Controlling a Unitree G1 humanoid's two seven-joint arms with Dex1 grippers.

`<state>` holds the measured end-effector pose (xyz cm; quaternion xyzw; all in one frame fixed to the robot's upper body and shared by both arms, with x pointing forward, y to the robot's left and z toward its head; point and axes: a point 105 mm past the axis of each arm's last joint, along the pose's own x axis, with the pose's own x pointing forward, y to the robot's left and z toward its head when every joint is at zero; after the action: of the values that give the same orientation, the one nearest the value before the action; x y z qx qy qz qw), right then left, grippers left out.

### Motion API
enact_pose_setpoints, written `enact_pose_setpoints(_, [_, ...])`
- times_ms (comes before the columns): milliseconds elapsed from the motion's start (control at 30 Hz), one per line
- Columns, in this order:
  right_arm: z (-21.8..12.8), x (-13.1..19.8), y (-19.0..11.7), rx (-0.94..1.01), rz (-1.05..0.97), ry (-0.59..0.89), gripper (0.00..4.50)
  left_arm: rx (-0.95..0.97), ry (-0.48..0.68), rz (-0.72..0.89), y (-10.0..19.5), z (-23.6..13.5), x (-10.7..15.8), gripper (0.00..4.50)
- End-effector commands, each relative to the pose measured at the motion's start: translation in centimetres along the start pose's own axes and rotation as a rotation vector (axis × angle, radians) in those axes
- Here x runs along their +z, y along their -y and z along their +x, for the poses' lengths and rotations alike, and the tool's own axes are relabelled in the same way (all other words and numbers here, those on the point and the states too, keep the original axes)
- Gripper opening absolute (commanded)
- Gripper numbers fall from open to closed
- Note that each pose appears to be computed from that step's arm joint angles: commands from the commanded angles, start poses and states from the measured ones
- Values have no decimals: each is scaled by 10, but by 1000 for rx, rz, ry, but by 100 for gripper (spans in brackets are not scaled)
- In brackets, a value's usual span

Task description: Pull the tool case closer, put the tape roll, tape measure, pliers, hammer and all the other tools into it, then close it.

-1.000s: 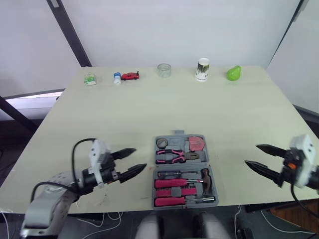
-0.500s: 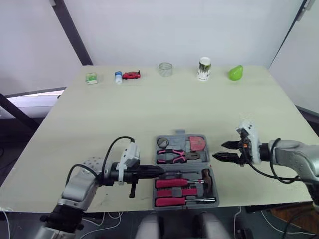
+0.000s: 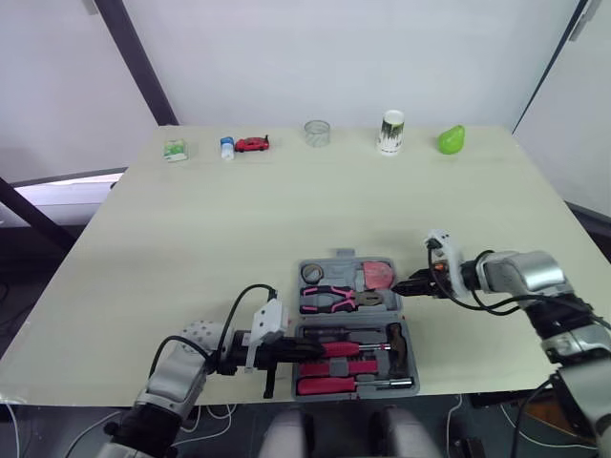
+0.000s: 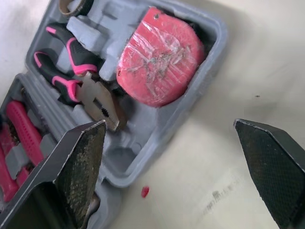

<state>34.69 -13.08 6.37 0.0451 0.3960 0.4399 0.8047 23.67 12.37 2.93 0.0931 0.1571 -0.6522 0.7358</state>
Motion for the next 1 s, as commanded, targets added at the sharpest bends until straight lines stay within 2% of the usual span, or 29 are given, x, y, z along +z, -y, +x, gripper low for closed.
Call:
enact_pose_setpoints(33, [8,6,-4,38,-19,-17,450,-2,-39,30,2,3,-8,5])
enact_pose_setpoints(300, [21,16,-29,192,10,17,450,6,-61,40,4,2,-14,5])
enact_pose_setpoints(633, [6,35,-52,326,92,156,450,15,-79,79,9,0,-11,5])
enact_pose_setpoints(833, [-20,42,-70,418,115,236,450,44,23,92,7,-7,16,5])
enact_pose_setpoints(933, [-37,40,-83,459,104,259,450,53,151,-29,11,-34,50,5])
enact_pose_setpoints(1000, [-47,36,-94,477,91,263,450,71,135,-117,16,-60,56,5])
